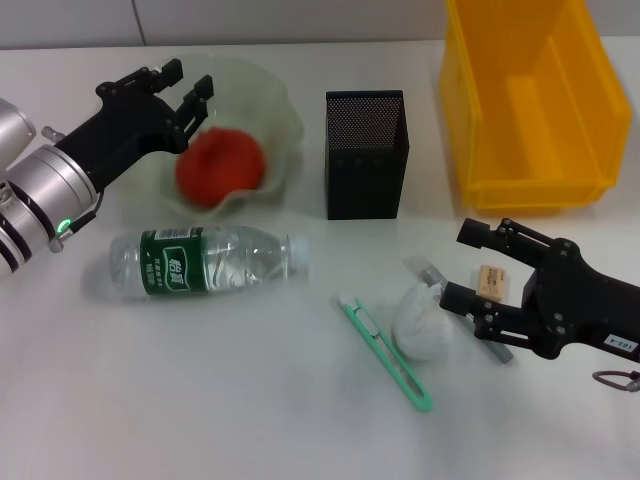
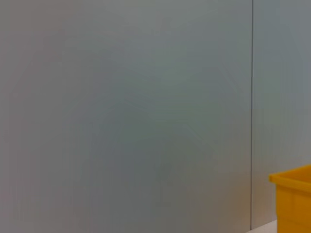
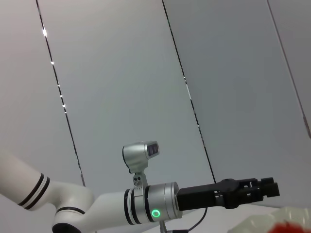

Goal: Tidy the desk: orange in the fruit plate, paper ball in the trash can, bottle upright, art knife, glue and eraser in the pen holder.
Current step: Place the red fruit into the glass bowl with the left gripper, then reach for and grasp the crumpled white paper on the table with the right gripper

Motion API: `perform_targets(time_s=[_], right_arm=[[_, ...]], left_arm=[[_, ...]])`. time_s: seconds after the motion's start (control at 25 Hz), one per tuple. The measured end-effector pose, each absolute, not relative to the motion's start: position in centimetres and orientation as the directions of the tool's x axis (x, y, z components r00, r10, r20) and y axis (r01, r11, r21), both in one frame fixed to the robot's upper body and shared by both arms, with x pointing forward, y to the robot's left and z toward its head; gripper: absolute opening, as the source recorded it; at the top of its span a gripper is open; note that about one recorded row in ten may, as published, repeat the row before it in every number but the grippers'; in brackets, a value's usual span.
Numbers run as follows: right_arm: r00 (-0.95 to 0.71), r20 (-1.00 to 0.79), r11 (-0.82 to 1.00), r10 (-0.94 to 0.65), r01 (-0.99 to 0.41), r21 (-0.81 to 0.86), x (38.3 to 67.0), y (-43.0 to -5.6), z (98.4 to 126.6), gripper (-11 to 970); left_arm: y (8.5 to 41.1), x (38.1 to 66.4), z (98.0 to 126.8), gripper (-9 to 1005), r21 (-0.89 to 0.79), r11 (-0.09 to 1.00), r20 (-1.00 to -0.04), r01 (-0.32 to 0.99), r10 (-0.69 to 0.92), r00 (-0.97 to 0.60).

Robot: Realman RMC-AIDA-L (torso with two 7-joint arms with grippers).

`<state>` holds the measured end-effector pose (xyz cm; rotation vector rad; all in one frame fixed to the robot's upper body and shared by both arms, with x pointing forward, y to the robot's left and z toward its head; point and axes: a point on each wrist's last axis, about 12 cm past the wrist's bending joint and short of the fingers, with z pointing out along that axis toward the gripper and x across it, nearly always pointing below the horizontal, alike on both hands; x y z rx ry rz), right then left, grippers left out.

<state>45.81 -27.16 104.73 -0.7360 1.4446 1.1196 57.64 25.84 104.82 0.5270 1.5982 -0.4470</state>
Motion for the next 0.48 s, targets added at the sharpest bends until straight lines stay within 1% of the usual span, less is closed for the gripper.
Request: perform_targets(time_s=[0.08,0.28,0.44,0.48], right_arm=[[-0.195,-0.97,0.357,0.143,-0.904,0.235,45.8,-27.2,104.7,820],[-0.194,-0.97,0.357,0.143,-0.904,0.234,45.9,-27.1,104.7,821],[-0.194,-0.97,0.356,0.144,-0.905,0.234,45.8,-27.1,104.8,821],[-0.194,-0.97,0.355,0.144,-0.905,0.234,45.8,-27.1,104.8,822]], left_arm=[[25.8,57.6,104.8,363,0.019,0.815,-0.996,0.58,0.068,-0.064],[25.6,57.5,104.9,534,0.0,0.808,-0.997,0.59,0.046,-0.064],[25.5,56.8,106.0,661,-0.083,0.764,-0.996,0.639,-0.073,-0.041],[25.6,56.3,106.6,692,-0.102,0.731,-0.993,0.675,-0.118,-0.023]])
